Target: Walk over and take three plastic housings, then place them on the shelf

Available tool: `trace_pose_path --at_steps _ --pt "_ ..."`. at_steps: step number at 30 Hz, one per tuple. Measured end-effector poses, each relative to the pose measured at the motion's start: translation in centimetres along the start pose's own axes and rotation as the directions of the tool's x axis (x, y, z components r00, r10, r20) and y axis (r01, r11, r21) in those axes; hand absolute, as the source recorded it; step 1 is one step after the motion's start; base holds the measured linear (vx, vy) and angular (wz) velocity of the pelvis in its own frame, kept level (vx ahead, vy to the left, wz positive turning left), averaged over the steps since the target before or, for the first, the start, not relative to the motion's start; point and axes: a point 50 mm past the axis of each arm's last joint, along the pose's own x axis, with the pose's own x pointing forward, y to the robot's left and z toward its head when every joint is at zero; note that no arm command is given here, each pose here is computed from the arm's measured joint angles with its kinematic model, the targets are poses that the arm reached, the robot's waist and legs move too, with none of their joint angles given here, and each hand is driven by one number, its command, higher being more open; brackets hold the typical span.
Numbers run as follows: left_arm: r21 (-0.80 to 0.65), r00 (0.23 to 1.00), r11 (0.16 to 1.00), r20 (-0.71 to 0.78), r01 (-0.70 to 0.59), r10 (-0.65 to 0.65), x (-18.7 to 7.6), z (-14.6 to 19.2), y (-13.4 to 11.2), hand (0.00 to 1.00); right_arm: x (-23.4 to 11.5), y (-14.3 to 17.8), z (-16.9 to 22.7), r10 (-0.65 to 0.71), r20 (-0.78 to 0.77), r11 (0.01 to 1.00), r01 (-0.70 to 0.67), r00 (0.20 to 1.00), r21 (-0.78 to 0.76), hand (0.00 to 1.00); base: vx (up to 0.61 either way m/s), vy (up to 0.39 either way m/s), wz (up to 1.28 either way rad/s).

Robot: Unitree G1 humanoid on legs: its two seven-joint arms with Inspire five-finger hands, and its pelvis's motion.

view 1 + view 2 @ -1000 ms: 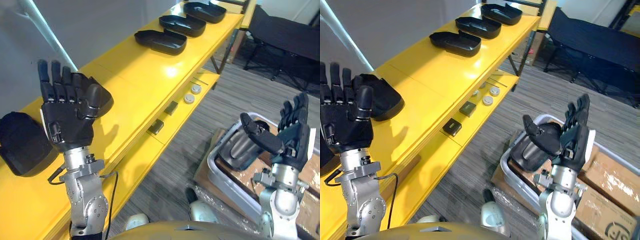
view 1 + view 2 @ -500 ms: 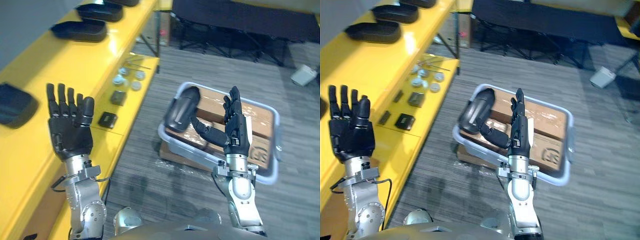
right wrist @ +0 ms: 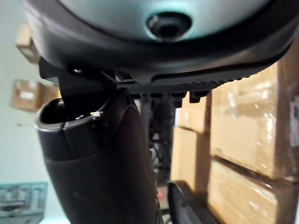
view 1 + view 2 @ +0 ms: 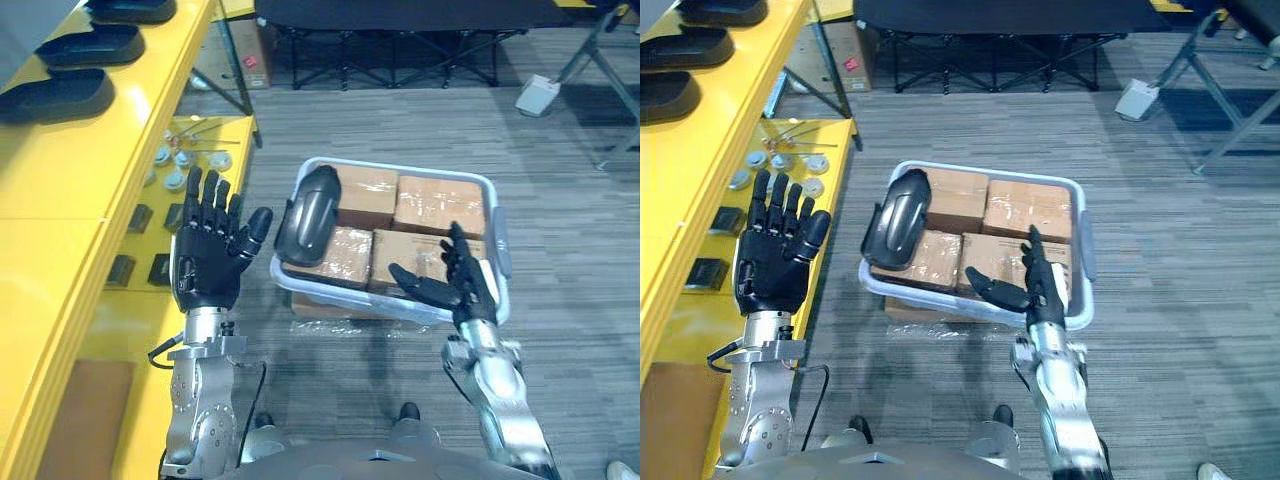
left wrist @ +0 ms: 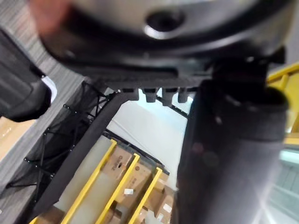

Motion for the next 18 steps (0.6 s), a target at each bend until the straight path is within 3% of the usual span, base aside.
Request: trace_pose_path --at_steps 5,11,18 --pt "0.046 0.998 0.997 -0.040 0.058 -0.056 -0.1 -0.7 -0.9 1.00 5.7 -0.1 1.6 -0.143 -0.021 0.988 0.142 0.989 -0.055 1.00 -0.09 0.118 0.56" --pt "0.007 0.981 0.985 -0.099 0.170 -0.169 0.4 -1.8 -2.4 1.00 11.8 -2.1 7.9 -0.283 0.056 0.954 0.287 0.957 -0.085 1.00 -0.05 0.034 0.40" --pt "-0.025 0.960 0.977 -0.184 0.210 -0.211 0.3 -3.9 -2.6 1.00 13.7 -4.2 10.9 -0.358 0.045 0.926 0.361 0.932 -0.109 1.00 -0.03 0.000 0.17"
